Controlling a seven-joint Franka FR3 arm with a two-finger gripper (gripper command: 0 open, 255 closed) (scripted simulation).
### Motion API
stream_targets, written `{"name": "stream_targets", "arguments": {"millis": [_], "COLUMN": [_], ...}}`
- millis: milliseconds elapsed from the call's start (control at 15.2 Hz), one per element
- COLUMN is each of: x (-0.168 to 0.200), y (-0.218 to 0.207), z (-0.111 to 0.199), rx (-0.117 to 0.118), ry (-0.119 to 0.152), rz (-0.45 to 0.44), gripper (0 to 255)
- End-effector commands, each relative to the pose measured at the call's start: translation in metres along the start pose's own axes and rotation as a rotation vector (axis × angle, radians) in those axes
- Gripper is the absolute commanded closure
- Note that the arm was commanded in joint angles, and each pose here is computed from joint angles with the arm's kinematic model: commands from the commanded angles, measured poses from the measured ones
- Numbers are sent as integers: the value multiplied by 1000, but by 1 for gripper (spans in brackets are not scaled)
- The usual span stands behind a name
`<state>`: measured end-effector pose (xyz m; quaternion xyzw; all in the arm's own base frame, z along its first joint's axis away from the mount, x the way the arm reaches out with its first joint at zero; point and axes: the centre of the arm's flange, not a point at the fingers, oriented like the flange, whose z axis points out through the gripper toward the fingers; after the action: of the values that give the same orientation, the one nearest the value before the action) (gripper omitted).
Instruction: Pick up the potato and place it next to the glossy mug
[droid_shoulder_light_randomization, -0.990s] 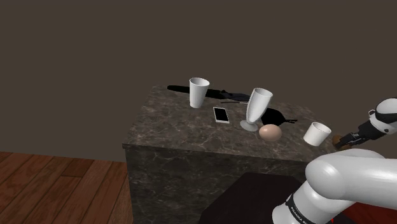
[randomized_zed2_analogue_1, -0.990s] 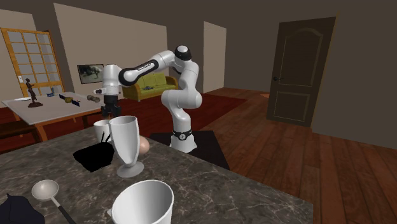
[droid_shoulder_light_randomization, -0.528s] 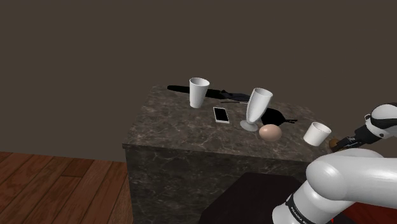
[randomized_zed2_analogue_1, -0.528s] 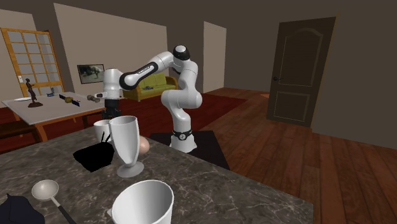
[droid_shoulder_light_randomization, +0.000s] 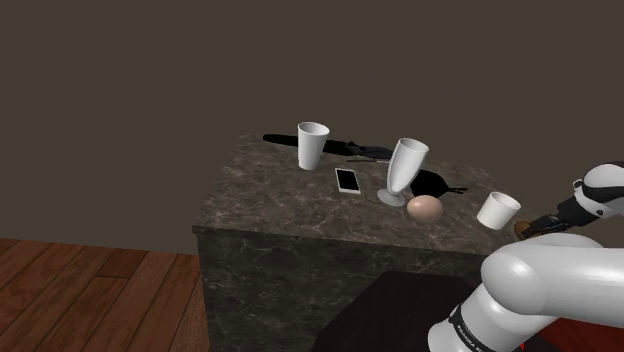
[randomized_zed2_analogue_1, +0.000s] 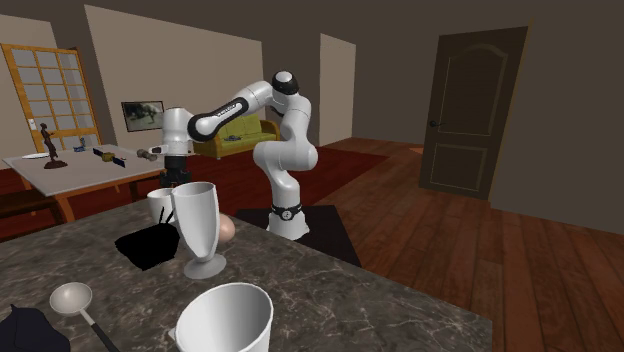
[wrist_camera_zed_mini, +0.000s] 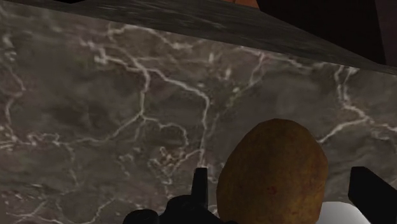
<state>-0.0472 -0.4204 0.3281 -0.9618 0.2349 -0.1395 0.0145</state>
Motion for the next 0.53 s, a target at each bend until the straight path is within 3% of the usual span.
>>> {"name": "stream_targets", "arguments": {"millis": [0, 66, 330, 462], "x": [0, 0, 0, 0], "y": [0, 0, 0, 0], "z": [0, 0, -50, -50], "rx": [0, 0, 0, 0], "ry": [0, 0, 0, 0], "rz": [0, 0, 0, 0], "gripper": [0, 0, 0, 0]}}
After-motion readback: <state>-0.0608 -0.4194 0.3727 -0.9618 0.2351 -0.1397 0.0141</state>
